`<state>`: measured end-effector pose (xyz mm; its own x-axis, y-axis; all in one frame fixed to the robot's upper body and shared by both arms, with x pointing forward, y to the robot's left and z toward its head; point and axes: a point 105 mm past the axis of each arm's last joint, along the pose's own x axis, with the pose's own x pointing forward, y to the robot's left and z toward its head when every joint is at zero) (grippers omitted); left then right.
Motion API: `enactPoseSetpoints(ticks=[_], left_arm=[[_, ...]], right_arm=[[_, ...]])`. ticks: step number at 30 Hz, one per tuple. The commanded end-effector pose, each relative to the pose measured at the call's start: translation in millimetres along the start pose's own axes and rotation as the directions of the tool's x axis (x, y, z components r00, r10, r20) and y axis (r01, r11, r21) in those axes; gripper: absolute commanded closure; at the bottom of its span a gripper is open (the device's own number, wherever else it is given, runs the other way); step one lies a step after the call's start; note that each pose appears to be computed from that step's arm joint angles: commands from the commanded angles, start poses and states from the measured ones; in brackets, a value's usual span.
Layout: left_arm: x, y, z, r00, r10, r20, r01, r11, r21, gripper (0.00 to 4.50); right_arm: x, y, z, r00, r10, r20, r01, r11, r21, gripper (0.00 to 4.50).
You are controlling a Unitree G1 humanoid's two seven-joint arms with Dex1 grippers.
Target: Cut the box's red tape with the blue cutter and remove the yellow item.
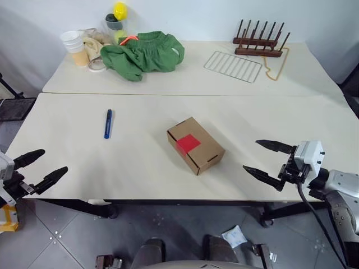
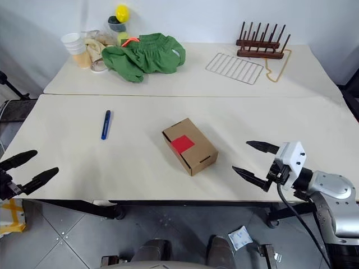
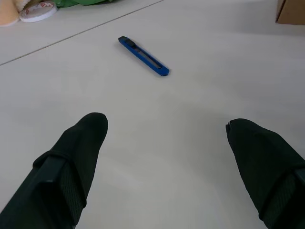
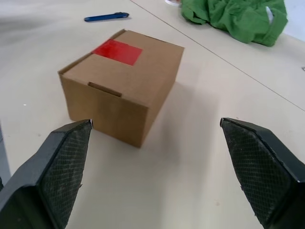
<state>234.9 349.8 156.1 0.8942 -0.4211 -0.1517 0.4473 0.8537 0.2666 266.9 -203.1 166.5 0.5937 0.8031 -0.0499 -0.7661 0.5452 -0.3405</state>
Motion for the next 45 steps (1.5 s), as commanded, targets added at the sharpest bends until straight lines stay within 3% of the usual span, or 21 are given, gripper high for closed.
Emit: enactPoseSetpoints(ticks=[1, 6, 8, 11, 21, 24, 28, 31, 38, 41, 45], left_arm=[[8.7, -6.9, 9.8, 0.999, -0.026, 0.046, 0.027, 0.999, -0.019, 0.06], [31.6, -27.3, 15.7, 0.988, -0.154, 0.031, 0.156, 0.986, -0.059, 0.06], [48.3, -33.9, 21.4, 0.980, -0.195, 0.033, 0.196, 0.979, -0.059, 0.00], [83.2, -45.0, 38.2, 0.961, -0.267, 0.077, 0.270, 0.962, -0.035, 0.62], [219.4, -86.9, 89.5, 0.907, -0.406, 0.112, 0.399, 0.914, 0.075, 3.54], [250.0, -95.1, 96.7, 0.919, -0.382, 0.095, 0.375, 0.923, 0.088, 4.41], [265.5, -107.4, 87.3, 0.910, -0.411, 0.051, 0.405, 0.909, 0.103, 4.41], [264.2, -129.4, 82.6, 0.855, -0.514, 0.067, 0.509, 0.857, 0.074, 4.41], [229.4, -172.7, 54.2, 0.714, -0.697, 0.073, 0.701, 0.710, -0.071, 4.41], [214.9, -182.7, 44.5, 0.694, -0.719, 0.051, 0.720, 0.691, -0.056, 4.41], [177.3, -200.4, 39.8, 0.603, -0.797, 0.022, 0.797, 0.602, -0.036, 4.41]], right_arm=[[0.7, 3.0, 12.8, 0.999, 0.000, 0.040, 0.002, 0.999, -0.037, 0.00], [4.1, 13.7, 13.8, 0.999, 0.042, 0.031, -0.041, 0.999, -0.013, 0.00], [5.5, 19.6, 12.6, 0.998, 0.068, 0.009, -0.068, 0.998, -0.006, 0.39], [9.9, 32.9, 6.3, 0.991, 0.127, -0.047, -0.127, 0.992, 0.000, 1.28], [41.9, 63.4, -10.1, 0.968, 0.219, -0.122, -0.217, 0.976, 0.027, 4.50], [52.1, 64.8, -17.2, 0.964, 0.209, -0.165, -0.206, 0.978, 0.033, 4.50], [64.2, 66.1, -16.7, 0.962, 0.203, -0.184, -0.194, 0.979, 0.067, 4.50], [75.3, 58.1, -12.6, 0.971, 0.160, -0.180, -0.153, 0.987, 0.048, 4.50], [89.2, 22.2, -15.3, 0.976, 0.039, -0.213, -0.042, 0.999, -0.013, 4.50], [96.7, 1.0, -16.4, 0.976, -0.032, -0.217, 0.019, 0.998, -0.063, 4.50], [104.0, -32.8, -20.4, 0.963, -0.143, -0.229, 0.112, 0.984, -0.142, 4.50]])
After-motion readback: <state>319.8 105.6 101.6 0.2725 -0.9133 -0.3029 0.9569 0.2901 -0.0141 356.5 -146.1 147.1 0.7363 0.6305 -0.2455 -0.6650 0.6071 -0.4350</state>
